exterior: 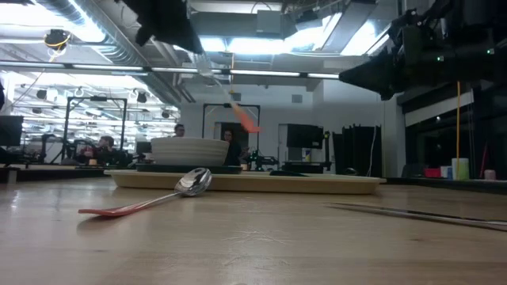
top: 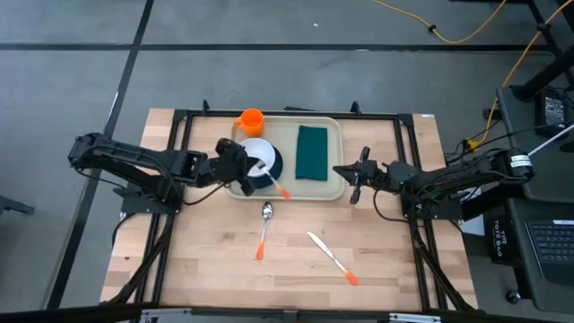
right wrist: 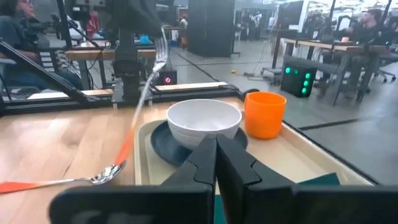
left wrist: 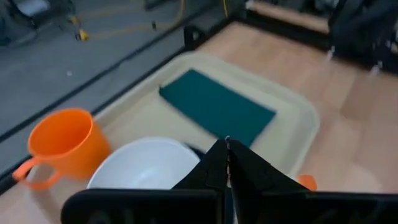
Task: Set up tray
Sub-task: Put the orange fork on top of the green table napkin on the brown serving tray
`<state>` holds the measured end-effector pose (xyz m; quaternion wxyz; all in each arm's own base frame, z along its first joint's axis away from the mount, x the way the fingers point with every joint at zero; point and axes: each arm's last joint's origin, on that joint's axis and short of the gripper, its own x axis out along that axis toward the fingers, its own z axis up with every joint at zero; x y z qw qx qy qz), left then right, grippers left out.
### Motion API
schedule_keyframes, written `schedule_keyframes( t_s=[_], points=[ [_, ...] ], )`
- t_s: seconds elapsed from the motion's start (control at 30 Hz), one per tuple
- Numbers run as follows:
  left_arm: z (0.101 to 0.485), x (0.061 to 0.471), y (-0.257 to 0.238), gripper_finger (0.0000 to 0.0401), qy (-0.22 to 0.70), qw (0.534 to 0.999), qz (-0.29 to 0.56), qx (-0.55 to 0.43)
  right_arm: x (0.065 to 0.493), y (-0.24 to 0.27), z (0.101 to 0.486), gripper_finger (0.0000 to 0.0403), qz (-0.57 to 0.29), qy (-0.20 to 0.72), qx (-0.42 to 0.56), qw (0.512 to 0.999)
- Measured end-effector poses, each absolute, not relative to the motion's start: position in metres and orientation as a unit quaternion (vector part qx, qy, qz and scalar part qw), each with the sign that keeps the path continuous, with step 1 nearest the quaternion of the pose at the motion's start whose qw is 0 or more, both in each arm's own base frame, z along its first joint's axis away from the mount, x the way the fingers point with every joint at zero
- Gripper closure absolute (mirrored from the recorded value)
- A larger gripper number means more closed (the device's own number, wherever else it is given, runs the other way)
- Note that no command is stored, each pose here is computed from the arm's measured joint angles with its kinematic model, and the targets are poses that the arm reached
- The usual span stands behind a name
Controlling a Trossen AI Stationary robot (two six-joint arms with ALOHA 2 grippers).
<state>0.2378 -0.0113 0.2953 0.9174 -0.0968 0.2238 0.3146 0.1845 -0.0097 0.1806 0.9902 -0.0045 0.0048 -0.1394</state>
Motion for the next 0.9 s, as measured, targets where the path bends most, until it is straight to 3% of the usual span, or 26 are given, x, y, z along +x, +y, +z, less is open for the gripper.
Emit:
schedule_keyframes(
  t_s=[0.33,0.6,0.9],
  points=[
    [0.263,0.244,-0.004,0.0399,0.039,0.935,0.337,-0.107,0.206,0.011,0.189,0.0395,-0.132,0.036,-0.019,0.990],
    [0.251,0.239,0.002,0.0399,0.006,0.921,0.368,-0.130,0.245,0.029,0.235,0.0390,-0.220,0.117,-0.134,0.959],
    [0.255,0.239,0.002,0.0399,-0.007,0.920,0.376,-0.113,0.289,0.040,0.283,0.0387,-0.163,0.194,-0.149,0.956]
  ],
)
